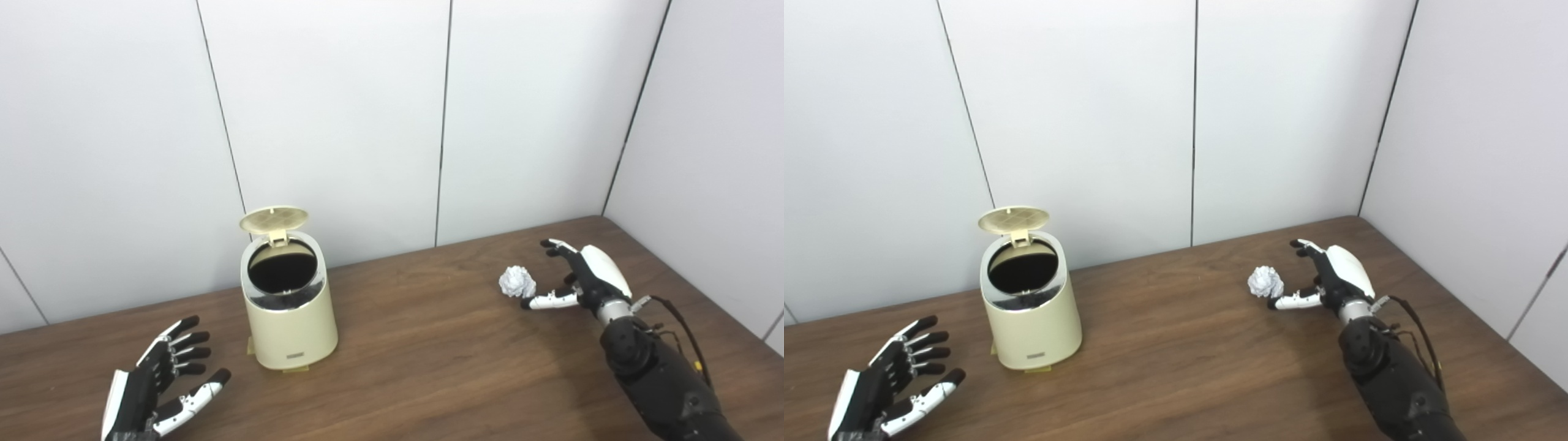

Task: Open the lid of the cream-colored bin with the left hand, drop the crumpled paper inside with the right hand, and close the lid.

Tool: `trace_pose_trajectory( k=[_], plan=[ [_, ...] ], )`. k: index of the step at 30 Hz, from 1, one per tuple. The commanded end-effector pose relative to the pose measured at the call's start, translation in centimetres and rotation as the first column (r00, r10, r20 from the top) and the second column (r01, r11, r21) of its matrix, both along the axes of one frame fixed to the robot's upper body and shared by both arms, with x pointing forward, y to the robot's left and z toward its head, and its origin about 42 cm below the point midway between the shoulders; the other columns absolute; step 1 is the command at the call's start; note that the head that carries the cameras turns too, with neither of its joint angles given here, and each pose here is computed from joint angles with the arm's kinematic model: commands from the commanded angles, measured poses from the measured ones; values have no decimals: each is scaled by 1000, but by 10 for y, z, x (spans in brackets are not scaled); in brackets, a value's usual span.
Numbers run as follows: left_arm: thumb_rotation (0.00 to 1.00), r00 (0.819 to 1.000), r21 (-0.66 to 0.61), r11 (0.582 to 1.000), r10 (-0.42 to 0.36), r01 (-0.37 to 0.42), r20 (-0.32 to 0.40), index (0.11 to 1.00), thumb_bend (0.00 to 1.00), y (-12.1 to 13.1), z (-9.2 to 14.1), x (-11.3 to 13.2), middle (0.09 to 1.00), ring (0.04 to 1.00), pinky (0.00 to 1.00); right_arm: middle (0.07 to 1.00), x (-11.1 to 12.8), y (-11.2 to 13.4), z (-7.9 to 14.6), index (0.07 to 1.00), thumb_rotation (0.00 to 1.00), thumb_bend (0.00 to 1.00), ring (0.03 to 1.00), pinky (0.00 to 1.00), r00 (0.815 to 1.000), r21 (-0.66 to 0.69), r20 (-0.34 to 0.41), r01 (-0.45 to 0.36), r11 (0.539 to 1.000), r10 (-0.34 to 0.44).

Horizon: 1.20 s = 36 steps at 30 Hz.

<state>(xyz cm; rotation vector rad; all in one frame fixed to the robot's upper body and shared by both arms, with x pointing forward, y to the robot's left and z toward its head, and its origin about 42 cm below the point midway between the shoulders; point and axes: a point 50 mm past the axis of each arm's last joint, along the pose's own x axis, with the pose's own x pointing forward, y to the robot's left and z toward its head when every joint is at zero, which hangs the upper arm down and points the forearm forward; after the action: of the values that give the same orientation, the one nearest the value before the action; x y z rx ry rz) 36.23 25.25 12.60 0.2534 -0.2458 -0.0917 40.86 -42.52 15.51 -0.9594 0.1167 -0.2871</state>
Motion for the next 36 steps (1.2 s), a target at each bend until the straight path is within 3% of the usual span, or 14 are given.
trace_pose_trajectory(
  k=[1, 7, 19, 24, 27, 29, 30, 32, 36],
  plan=[
    [60, 1000, -10, 1000, -4, 4, 18, 861, 634, -2, 4, 0, 758, 700, 630, 867, 10, 12, 8, 854, 287, 895, 946, 925, 1000, 0, 2, -31, 1000, 31],
    [78, 1000, 1, 1000, 4, -4, 23, 858, 619, -1, 6, -1, 759, 702, 637, 856, 11, 20, 11, 842, 234, 859, 957, 938, 997, -29, -24, -74, 997, 73],
    [75, 1000, 3, 1000, 5, -5, 23, 861, 596, -2, 8, -1, 754, 696, 635, 814, 9, 22, 16, 783, 233, 831, 935, 958, 988, -82, -102, -122, 989, 114],
    [47, 1000, 6, 1000, 8, -8, 22, 859, 584, -1, 9, -2, 752, 694, 626, 769, 5, 26, 22, 741, 148, 798, 885, 950, 986, -90, -93, -145, 985, 137],
    [70, 1000, 13, 1000, 9, -9, 24, 858, 585, -1, 9, -2, 751, 693, 621, 702, 5, 23, 22, 684, 83, 782, 821, 930, 987, -106, -60, -156, 982, 150],
    [44, 1000, 14, 1000, 8, -8, 25, 859, 575, -1, 9, -3, 753, 696, 629, 637, 5, 23, 21, 533, 117, 573, 725, 864, 986, -134, -35, -165, 977, 162],
    [39, 1000, 16, 1000, 10, -10, 25, 859, 573, 0, 9, -2, 754, 697, 631, 623, 6, 21, 20, 513, 122, 546, 707, 848, 987, -153, -29, -161, 975, 158],
    [53, 1000, 20, 1000, 13, -14, 24, 857, 575, 0, 9, -2, 752, 692, 626, 513, 5, 21, 20, 496, 25, 533, 675, 847, 988, -175, -26, -155, 972, 153],
    [62, 1000, 19, 1000, 12, -12, 22, 859, 570, 0, 9, -2, 751, 693, 635, 476, 6, 18, 17, 495, 1, 530, 655, 832, 988, -209, -12, -155, 966, 156]
  ],
)
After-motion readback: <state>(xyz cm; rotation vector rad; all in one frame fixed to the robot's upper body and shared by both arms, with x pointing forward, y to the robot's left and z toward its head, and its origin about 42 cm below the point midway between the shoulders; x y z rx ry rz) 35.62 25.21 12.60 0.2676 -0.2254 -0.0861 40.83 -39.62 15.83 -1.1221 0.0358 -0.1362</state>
